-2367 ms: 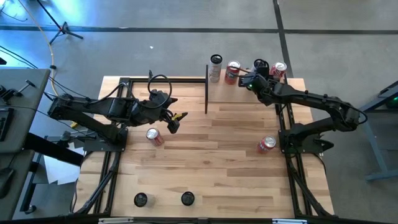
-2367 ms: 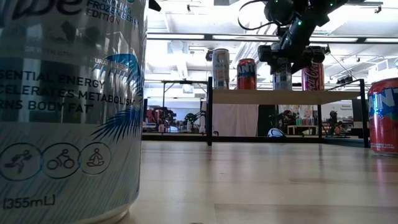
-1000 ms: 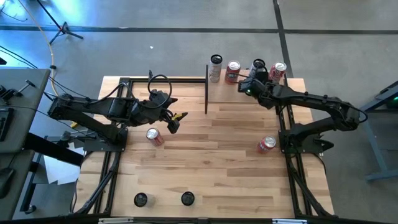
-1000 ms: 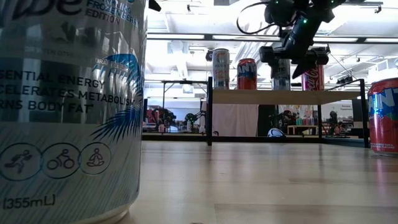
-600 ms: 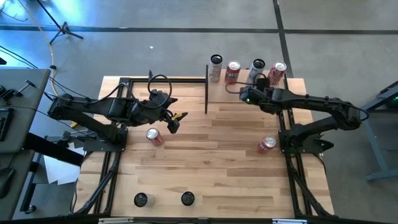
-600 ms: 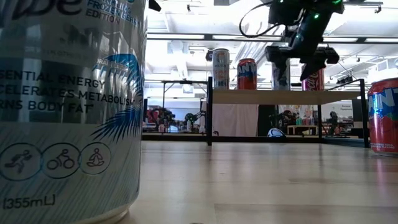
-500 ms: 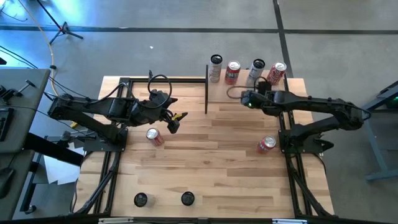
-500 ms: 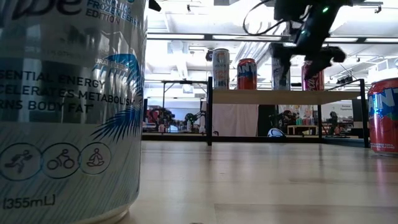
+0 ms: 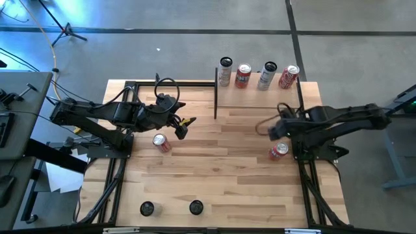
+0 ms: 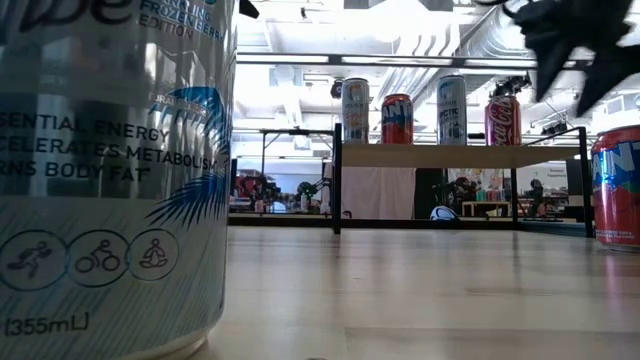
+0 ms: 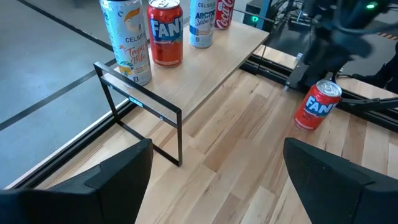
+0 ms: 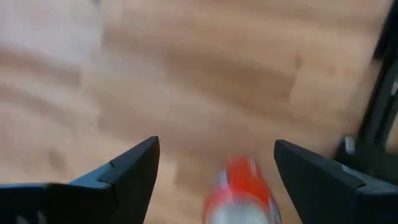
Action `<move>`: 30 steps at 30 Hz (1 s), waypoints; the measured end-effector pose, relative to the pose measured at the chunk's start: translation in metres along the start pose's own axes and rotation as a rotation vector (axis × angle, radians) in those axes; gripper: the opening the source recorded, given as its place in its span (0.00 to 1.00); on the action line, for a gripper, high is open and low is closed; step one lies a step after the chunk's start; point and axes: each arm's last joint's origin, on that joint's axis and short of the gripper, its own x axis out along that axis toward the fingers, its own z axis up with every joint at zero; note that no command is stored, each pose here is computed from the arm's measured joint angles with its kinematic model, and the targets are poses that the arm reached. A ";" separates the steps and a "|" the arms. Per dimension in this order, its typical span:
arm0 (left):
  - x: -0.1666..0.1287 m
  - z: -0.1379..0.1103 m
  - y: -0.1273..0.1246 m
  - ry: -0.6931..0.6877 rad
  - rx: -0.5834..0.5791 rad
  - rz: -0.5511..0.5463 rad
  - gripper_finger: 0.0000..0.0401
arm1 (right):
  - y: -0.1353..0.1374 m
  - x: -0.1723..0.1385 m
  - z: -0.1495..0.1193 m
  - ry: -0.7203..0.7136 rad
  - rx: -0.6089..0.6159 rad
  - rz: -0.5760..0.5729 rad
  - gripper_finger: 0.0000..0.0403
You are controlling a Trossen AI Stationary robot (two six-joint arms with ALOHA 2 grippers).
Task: Place canned beverage on shelf
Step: Put the red white soda can on the shelf aligned with the other red white soda can
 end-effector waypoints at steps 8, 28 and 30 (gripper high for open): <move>0.000 0.000 0.000 0.000 0.000 0.000 0.84 | -0.007 -0.008 -0.024 0.222 -0.105 -0.004 0.75; 0.000 0.000 0.000 0.000 0.000 0.000 0.84 | 0.011 -0.001 -0.054 0.335 -0.109 -0.067 0.75; 0.000 0.000 0.000 0.000 0.000 0.000 0.84 | 0.012 -0.001 -0.054 0.328 -0.108 -0.061 0.75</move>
